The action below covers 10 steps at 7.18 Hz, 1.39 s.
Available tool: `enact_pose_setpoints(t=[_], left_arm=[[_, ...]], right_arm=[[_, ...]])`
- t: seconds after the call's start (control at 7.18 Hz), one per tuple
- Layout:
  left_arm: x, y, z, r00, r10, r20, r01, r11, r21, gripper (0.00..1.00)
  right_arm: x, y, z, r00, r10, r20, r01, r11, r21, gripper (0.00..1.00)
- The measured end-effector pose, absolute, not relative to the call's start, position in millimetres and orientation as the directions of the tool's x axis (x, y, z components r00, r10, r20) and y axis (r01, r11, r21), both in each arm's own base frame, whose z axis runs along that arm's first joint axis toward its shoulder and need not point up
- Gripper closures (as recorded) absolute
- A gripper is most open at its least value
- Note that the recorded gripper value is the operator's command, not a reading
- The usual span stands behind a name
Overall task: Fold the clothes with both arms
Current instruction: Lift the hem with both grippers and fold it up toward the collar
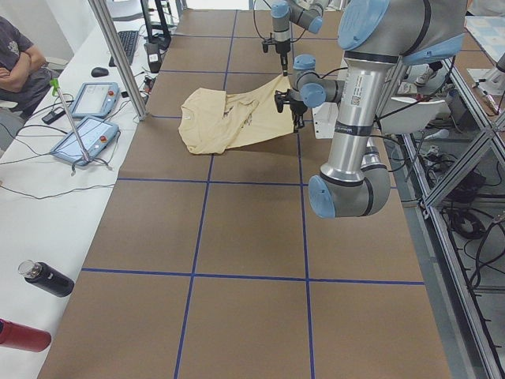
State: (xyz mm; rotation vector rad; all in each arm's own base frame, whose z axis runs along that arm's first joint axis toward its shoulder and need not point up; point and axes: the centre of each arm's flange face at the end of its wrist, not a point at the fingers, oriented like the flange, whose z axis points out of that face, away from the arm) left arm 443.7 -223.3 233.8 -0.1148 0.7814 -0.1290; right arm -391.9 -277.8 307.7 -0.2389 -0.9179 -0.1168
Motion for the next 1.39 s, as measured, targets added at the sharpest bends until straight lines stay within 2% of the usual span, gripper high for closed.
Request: enact_pose_setpoints(t=[0.28,0.56,0.97,1.39], left_arm=[[439.1,-199.4,222.4,0.699,-0.136,-0.702,0.006,0.983,-0.185,1.00],[425.4,-206.6,210.5,0.675,-0.146,-0.723,0.014,0.983,-0.185,1.00],[379.5,-297.3,186.8,0.614,-0.169,-0.771,0.139,0.985,-0.105,1.00],[379.9,-437.0,191.6,0.619,-0.182,-0.764,0.255,0.967,-0.024,1.00]], right_arm=[[-383.2,-258.9,311.9,0.594,0.012,0.804,0.269,0.939,-0.214,1.00],[-383.4,-275.0,307.6,0.584,0.026,0.811,0.245,0.947,-0.207,1.00],[-344.0,-384.4,286.6,0.537,0.107,0.837,0.065,0.984,-0.167,1.00],[-342.3,-501.9,259.5,0.517,0.158,0.841,-0.049,0.987,-0.155,1.00]])
